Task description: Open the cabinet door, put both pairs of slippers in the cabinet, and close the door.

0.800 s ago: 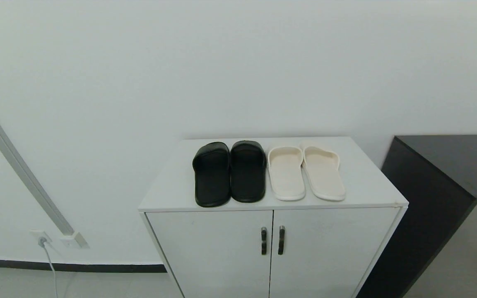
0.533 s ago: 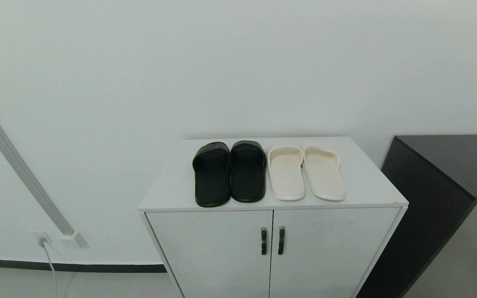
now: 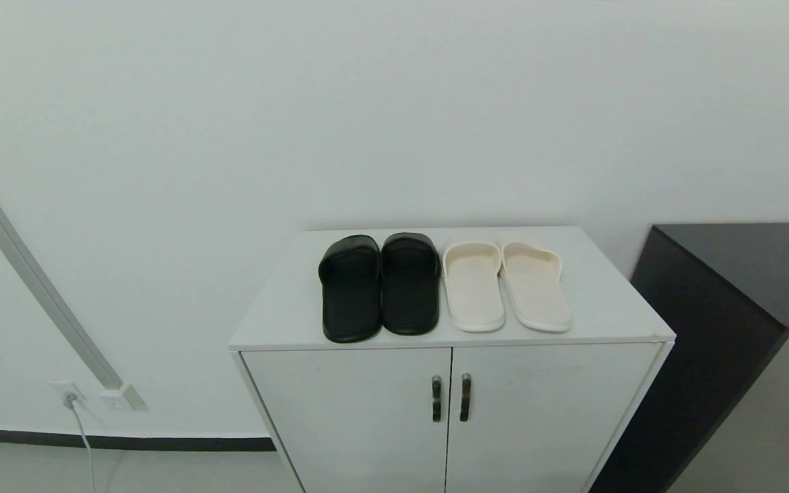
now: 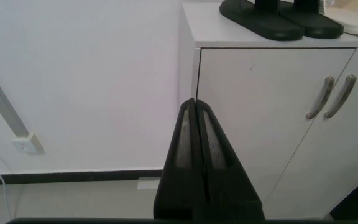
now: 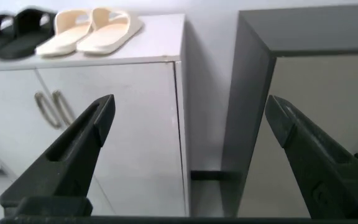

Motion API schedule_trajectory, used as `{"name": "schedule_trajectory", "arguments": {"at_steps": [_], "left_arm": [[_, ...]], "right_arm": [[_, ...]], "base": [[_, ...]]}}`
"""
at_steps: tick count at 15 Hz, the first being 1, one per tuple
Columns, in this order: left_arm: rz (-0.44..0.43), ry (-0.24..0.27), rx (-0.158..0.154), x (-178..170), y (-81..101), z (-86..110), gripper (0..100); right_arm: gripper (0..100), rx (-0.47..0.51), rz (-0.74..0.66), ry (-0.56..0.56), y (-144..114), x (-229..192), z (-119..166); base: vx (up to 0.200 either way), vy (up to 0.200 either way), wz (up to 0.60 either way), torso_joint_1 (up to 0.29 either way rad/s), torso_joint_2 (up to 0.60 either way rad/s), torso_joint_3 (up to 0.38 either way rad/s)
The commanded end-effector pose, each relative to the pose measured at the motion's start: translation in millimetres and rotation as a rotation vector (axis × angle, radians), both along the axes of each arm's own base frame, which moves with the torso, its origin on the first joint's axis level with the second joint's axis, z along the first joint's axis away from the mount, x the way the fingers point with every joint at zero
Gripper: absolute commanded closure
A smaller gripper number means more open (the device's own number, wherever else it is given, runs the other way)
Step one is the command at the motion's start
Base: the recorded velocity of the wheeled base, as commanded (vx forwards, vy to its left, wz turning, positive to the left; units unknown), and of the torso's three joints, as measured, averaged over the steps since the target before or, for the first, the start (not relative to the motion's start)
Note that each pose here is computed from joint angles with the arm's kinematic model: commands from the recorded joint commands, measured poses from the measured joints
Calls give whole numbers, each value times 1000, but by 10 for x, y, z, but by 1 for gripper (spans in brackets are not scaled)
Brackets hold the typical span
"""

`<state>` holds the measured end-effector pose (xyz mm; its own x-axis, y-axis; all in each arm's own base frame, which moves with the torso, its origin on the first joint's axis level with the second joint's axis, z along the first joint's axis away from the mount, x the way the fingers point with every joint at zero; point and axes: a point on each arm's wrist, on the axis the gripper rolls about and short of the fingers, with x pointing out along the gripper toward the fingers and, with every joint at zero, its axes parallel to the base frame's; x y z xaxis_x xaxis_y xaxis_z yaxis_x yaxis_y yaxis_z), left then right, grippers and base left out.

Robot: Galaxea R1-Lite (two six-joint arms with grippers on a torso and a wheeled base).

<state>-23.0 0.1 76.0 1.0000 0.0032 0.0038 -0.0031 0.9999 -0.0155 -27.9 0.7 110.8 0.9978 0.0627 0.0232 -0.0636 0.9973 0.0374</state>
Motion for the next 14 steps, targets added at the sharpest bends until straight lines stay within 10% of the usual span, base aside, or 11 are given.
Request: {"name": "schedule_trajectory", "arguments": {"at_steps": [1,8,14], "left_arm": [[3,1,-1,1,1,1,100],[0,1,2,1,0,1,100],[0,1,2,1,0,1,100]], "right_arm": [[0,-89,23,146,3,112,37],[0,-38,176,305,73,848,349],[0,-6,314,368,614,1654,550]], "base": [[0,0,0,0,0,0],[0,0,0,0,0,0],[0,0,0,0,0,0]]}}
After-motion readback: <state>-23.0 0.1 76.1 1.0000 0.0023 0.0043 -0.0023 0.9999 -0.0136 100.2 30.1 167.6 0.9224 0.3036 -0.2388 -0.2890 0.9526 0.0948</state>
